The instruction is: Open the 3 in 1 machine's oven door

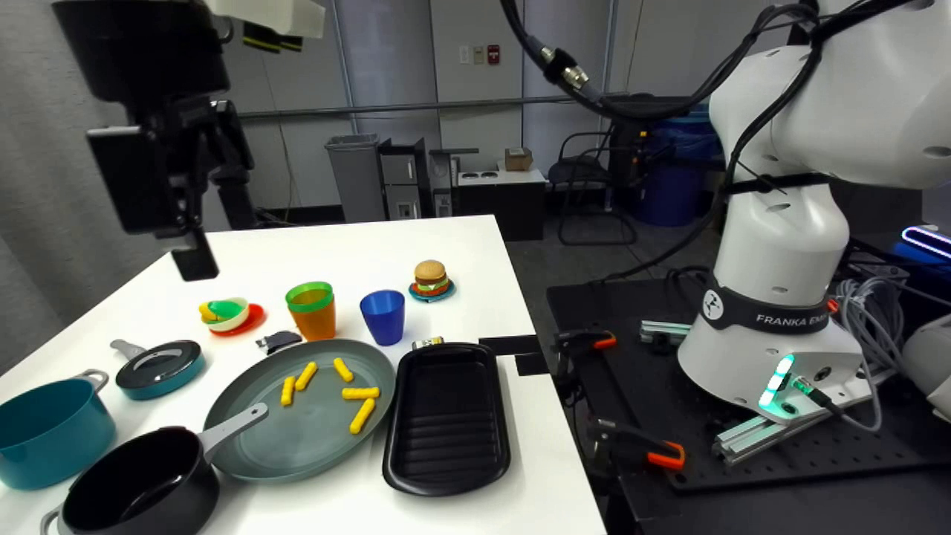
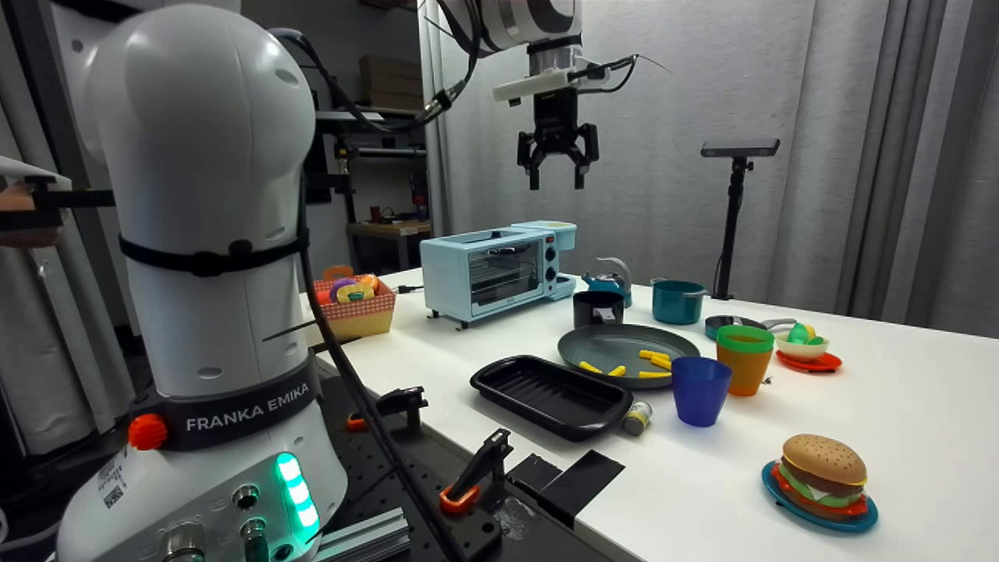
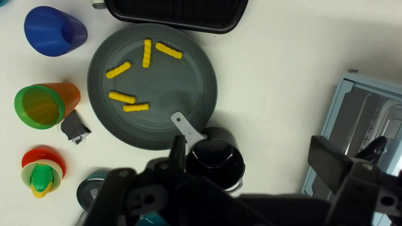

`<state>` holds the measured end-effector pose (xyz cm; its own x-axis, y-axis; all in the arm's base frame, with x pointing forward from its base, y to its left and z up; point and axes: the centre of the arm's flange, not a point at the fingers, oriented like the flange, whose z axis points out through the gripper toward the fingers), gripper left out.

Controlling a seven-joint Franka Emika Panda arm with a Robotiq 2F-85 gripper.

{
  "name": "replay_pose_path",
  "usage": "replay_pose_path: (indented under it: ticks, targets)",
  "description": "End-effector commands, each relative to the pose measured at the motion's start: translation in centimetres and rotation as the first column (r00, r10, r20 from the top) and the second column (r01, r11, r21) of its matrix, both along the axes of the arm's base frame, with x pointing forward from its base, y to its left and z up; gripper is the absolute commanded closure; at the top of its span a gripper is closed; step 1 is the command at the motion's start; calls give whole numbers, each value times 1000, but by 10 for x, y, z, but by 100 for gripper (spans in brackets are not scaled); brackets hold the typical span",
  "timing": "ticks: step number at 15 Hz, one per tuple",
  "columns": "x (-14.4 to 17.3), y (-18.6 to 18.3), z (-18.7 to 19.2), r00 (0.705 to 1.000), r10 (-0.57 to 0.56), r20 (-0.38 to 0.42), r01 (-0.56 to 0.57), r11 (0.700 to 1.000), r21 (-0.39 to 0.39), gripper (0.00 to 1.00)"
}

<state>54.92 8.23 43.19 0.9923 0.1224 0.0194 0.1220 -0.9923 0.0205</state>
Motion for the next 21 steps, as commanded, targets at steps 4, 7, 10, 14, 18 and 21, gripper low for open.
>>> replay_pose_path:
  ticks: [4, 7, 10, 14, 18, 21]
  targets:
    - [47, 36, -12, 999, -43, 0, 43, 999, 13, 0]
    - [57, 53, -22, 999, -50, -6, 50, 999, 13, 0]
    - [64, 61, -29, 998, -64, -12, 64, 998, 14, 0]
    - [73, 62, -35, 996, -85, -13, 85, 996, 21, 0]
    - [82, 59, -39, 995, -102, -9, 103, 994, 29, 0]
    - [87, 61, -44, 993, -114, -11, 114, 993, 25, 0]
